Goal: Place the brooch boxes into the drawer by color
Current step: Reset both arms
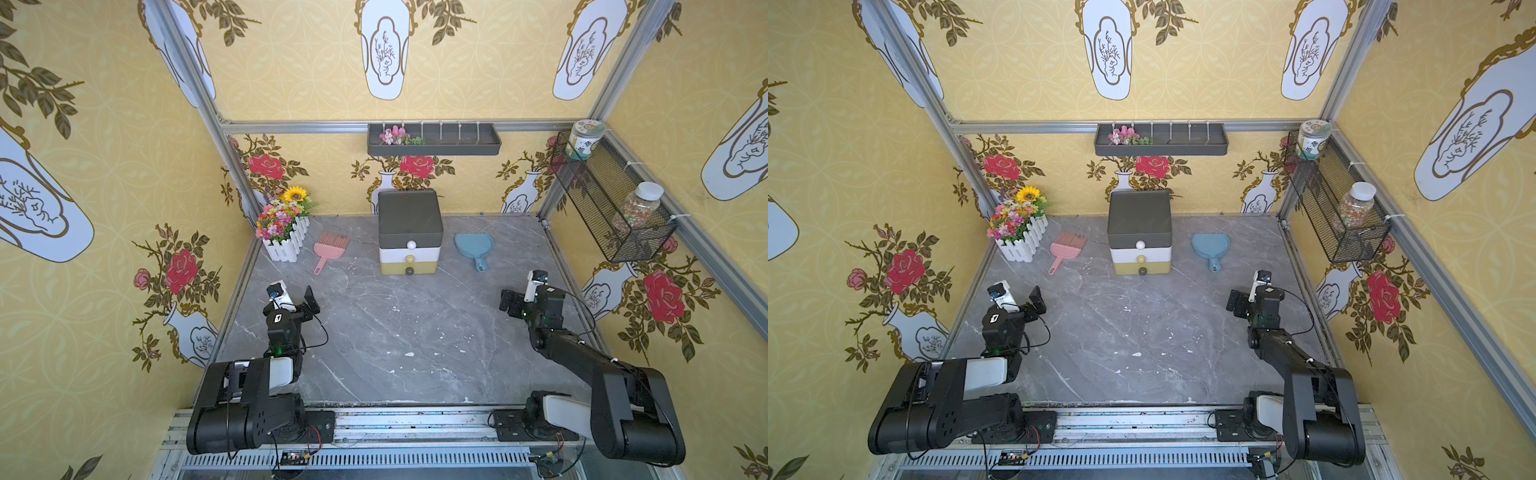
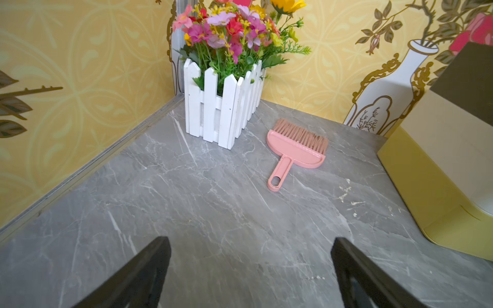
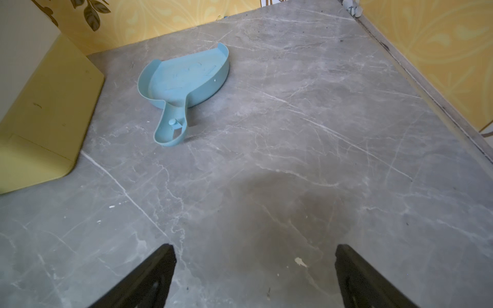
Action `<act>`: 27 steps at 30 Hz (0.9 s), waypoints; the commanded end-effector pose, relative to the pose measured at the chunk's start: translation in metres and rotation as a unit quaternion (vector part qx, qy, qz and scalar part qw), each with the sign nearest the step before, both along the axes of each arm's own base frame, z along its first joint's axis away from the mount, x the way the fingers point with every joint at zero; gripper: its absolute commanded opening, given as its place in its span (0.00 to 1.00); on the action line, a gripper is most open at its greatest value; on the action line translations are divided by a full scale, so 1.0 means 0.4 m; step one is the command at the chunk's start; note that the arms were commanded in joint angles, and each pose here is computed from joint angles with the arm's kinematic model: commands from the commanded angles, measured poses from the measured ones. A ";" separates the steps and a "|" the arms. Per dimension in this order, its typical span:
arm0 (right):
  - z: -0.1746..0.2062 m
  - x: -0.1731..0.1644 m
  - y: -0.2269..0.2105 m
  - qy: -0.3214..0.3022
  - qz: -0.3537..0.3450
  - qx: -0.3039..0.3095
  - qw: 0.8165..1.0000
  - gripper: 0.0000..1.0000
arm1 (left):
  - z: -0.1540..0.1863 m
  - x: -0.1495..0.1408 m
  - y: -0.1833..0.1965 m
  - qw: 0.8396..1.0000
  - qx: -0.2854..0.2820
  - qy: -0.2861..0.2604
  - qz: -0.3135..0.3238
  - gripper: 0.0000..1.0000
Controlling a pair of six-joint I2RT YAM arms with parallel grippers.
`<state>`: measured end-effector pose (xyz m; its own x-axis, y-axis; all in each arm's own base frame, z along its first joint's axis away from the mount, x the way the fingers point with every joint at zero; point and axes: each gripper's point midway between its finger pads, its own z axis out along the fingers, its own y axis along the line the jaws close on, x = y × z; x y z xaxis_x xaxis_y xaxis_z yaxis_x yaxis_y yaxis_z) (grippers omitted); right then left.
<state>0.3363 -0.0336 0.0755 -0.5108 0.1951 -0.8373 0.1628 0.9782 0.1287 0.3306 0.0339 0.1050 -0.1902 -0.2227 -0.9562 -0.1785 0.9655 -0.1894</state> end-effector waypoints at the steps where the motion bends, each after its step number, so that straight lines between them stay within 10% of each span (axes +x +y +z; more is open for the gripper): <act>1: 0.062 0.039 -0.002 -0.081 0.004 -0.029 0.996 0.97 | 0.038 0.005 -0.014 0.999 0.003 -0.037 -0.018 1.00; 27: 0.003 0.052 0.066 -0.082 0.044 -0.077 0.993 0.97 | 0.040 0.008 -0.019 0.999 0.003 -0.037 -0.023 1.00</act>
